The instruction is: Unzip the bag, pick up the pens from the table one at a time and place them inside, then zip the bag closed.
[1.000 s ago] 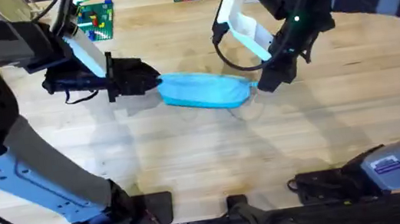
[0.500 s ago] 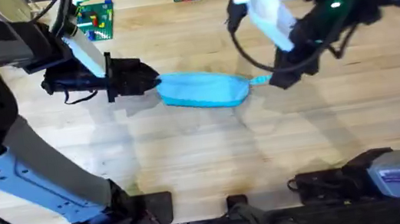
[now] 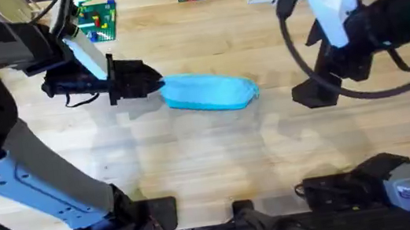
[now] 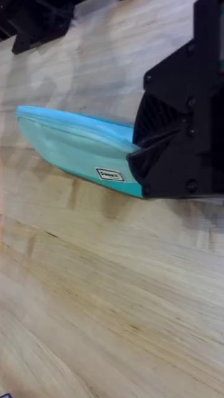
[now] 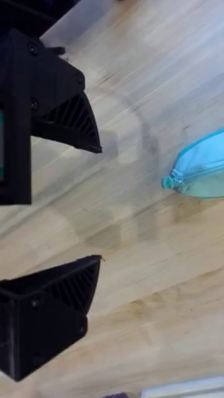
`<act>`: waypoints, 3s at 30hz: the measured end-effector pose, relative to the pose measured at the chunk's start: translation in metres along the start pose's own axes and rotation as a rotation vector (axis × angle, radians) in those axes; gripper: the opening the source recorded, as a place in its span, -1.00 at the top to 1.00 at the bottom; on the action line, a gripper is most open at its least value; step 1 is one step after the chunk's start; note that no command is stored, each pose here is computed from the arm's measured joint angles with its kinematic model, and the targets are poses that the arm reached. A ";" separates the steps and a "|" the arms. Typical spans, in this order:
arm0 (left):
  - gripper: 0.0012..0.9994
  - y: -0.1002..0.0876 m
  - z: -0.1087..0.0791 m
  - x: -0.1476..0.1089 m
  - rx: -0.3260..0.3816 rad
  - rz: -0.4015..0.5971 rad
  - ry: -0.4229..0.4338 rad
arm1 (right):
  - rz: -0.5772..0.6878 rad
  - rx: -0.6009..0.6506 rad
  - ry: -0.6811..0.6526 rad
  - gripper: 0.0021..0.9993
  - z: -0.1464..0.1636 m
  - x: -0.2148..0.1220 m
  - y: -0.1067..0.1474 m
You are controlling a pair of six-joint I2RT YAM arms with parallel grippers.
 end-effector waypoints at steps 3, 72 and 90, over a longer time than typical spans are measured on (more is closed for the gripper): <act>0.92 0.000 0.000 0.000 0.000 0.000 0.000 | -0.018 0.039 0.022 -0.99 0.004 -0.008 0.002; -1.00 -0.086 -0.098 -0.054 0.179 0.093 -0.216 | -0.208 0.555 -0.128 -1.00 0.021 -0.027 -0.007; -1.00 -0.092 -0.123 -0.061 -0.401 0.128 -0.385 | -0.203 0.557 -0.131 -1.00 0.022 -0.027 -0.007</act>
Point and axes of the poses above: each hand's point on the last joint's axis, 136 mm out from that joint toward the fingers, its own x axis out along the fingers, its own z axis along the line the jaws close on, y = z × x, the point moved 10 cm from there along -x, back along the fingers, and after that the axes turned 11 degrees about -x, right-handed, at the moved point
